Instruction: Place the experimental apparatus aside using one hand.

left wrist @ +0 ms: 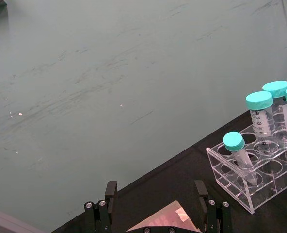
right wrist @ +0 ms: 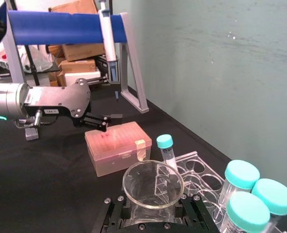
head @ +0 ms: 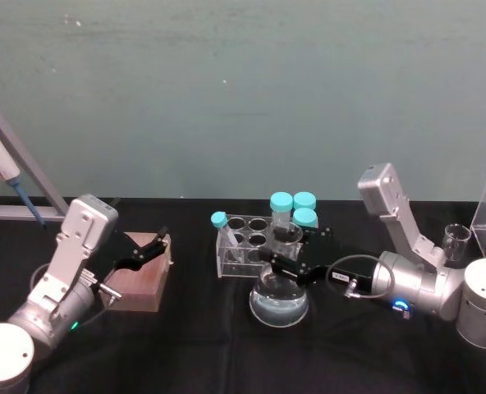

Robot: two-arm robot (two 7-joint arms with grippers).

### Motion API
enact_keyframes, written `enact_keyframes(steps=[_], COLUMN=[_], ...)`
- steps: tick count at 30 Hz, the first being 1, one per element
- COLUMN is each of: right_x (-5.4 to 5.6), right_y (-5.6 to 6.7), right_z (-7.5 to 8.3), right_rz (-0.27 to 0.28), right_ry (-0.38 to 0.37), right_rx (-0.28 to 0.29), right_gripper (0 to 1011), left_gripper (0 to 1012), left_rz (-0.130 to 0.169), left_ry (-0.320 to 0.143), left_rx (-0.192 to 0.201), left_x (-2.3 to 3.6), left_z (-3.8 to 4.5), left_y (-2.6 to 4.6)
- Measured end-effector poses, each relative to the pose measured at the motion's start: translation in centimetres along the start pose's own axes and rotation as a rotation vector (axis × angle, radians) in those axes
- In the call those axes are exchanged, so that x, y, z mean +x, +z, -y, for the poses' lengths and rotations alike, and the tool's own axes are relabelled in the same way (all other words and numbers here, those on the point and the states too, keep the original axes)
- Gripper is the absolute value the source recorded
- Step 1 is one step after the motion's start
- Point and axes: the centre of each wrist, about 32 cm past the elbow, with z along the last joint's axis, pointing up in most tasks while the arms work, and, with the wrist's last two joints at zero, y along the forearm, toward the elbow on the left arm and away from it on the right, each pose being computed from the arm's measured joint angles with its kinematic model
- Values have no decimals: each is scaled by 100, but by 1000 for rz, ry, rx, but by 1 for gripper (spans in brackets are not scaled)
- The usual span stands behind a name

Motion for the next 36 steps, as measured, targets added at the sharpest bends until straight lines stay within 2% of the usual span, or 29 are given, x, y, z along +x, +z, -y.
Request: enact_keyframes(steps=[11, 17, 25, 28, 36], right_x=[-23, 2, 38, 78, 133], right_y=[-20, -17, -8, -3, -2], right_z=[231, 432, 628, 741, 921], right_rz=[-40, -61, -41, -29, -9], right_ry=[-40, -105, -187, -247, -356], right_rx=[1, 5, 1, -2, -2], right_gripper=[451, 451, 451, 451, 451], left_gripper=[1000, 1000, 1000, 1000, 1000], left_rz=[0, 0, 0, 0, 0], left_ry=[0, 0, 0, 0, 0], left_rx=[0, 0, 0, 0, 0], left_x=[0, 0, 0, 0, 0], left_z=[0, 0, 0, 0, 0], left_y=[0, 0, 0, 0, 0])
